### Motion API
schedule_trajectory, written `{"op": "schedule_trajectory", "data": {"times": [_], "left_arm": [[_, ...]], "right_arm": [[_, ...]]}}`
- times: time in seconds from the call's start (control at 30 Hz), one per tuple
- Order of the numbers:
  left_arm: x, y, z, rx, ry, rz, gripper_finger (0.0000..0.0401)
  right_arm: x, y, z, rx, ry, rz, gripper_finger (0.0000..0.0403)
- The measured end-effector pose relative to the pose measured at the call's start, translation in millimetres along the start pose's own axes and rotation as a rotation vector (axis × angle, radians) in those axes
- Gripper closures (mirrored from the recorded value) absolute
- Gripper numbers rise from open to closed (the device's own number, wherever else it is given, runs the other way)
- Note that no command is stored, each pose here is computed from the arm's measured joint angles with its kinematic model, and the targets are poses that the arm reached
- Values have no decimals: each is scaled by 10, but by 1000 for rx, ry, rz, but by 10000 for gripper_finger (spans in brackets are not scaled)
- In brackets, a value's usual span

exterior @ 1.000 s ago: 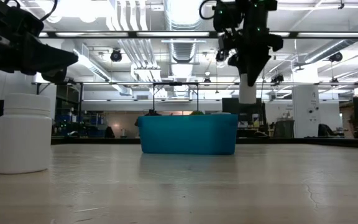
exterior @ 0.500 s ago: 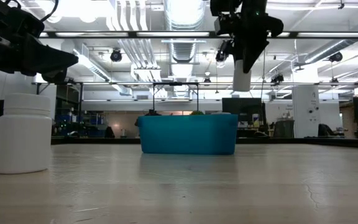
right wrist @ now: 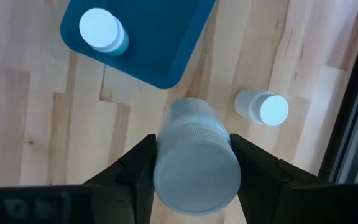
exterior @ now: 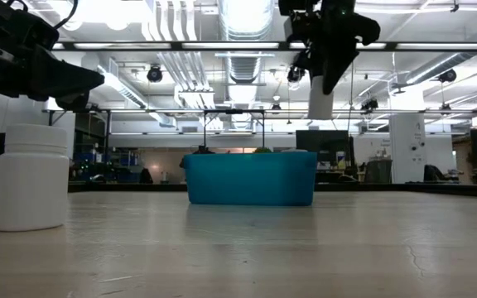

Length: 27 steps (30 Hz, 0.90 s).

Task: Pick and place pill bottles into a basket
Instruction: Put the white pill bottle into the blue bin

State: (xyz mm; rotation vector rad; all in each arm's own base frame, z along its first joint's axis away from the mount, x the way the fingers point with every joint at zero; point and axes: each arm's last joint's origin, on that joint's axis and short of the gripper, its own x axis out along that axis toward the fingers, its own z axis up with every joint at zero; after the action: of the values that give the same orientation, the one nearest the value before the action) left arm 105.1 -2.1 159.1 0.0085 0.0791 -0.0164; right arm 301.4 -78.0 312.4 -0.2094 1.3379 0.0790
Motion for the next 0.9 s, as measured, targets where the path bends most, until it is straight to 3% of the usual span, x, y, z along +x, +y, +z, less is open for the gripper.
{"op": "schedule_trajectory", "data": {"times": [0.9], "left_arm": [[0, 0, 0, 0, 0, 0, 368]], "right_arm": [[11, 214, 143, -78, -54, 4, 246]]}}
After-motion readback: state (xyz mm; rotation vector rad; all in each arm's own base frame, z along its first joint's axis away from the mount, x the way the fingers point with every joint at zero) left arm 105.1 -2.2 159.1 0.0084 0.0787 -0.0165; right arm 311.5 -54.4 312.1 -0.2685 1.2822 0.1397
